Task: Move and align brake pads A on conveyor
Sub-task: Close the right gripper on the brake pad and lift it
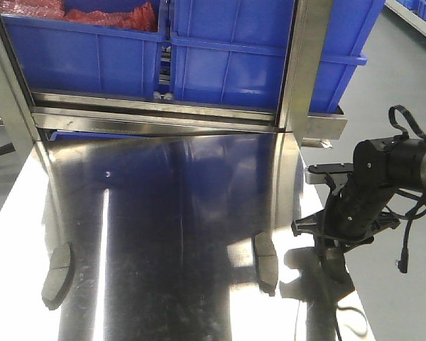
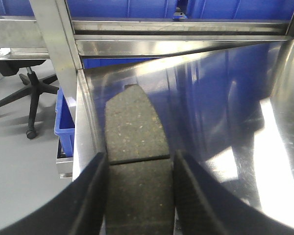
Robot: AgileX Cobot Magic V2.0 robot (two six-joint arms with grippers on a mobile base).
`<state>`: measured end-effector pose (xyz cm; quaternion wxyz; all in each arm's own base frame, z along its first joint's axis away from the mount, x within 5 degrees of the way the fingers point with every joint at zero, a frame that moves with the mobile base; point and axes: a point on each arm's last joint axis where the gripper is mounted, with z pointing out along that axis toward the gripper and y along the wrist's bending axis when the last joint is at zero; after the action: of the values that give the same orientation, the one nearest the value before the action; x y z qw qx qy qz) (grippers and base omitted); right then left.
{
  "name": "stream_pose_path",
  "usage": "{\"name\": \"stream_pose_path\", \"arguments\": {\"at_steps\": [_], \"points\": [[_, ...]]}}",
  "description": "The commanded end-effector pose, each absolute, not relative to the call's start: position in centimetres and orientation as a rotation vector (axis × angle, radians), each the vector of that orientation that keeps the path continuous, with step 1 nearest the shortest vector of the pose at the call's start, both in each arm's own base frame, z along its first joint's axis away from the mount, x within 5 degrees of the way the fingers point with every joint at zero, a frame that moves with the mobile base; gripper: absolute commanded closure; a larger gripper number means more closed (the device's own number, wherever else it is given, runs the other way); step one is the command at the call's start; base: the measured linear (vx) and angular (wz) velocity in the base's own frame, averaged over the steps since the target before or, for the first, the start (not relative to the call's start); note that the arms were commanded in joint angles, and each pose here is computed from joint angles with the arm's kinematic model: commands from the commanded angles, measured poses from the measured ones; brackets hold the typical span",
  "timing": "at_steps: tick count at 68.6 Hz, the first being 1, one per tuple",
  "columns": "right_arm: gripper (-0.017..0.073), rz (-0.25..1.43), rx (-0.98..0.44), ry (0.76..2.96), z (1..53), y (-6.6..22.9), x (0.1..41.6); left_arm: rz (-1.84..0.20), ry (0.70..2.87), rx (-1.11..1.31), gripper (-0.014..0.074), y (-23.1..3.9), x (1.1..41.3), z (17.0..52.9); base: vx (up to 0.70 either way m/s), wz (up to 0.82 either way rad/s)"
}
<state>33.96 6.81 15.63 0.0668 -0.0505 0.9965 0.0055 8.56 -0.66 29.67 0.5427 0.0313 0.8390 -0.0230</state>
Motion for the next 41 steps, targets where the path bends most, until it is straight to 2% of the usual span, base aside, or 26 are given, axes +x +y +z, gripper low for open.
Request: {"name": "stream_pose_path", "arguments": {"at_steps": [1, 12, 41], "points": [[0.0505, 0.061, -0.145, 2.929, 17.4, 7.1, 34.4, -0.056, 1.872, 0.061, 0.0522, -0.6, 8.8, 31.4, 0.00, 0.00], [0.0550, 0.062, -0.145, 2.927, 17.5, 7.1, 34.4, -0.056, 1.872, 0.061, 0.0522, -0.6, 8.8, 31.4, 0.00, 0.00], [0.0548, 0.086, -0.140, 2.800, 21.8, 6.9, 33.5, -0.056, 1.872, 0.061, 0.0522, -0.6, 8.8, 31.4, 0.00, 0.00]]}}
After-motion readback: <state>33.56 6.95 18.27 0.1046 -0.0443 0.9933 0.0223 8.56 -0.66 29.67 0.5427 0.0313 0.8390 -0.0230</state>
